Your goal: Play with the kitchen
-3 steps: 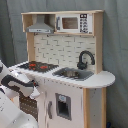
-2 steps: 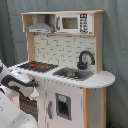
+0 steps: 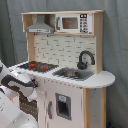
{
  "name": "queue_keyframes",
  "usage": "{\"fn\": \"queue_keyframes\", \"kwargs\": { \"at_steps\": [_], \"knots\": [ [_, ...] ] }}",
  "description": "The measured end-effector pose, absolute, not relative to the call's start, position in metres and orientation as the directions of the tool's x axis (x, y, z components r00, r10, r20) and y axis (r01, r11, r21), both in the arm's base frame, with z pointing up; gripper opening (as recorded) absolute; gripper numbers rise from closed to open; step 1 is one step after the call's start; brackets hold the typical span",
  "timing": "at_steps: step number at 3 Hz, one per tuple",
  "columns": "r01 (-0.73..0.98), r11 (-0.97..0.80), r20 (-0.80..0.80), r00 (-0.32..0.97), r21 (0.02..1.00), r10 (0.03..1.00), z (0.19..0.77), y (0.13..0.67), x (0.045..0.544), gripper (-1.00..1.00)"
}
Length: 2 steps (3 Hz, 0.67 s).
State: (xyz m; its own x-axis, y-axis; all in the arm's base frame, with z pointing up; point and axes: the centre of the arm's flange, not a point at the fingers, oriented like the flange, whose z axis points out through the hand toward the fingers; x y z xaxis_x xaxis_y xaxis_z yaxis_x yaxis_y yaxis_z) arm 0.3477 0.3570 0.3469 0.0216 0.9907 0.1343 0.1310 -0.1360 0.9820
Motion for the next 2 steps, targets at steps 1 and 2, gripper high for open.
{"fn": "queue_keyframes", "kwargs": {
  "at_steps": [1, 2],
  "knots": [
    [0.127, -0.241, 0.238, 0.035, 0.962, 0.971, 0.3468, 0.3571, 0.3474, -1.0],
    [0.121, -0.338, 0.334, 0.047, 0.933, 0.941, 0.3467, 0.3572, 0.3472, -1.0]
  ]
}}
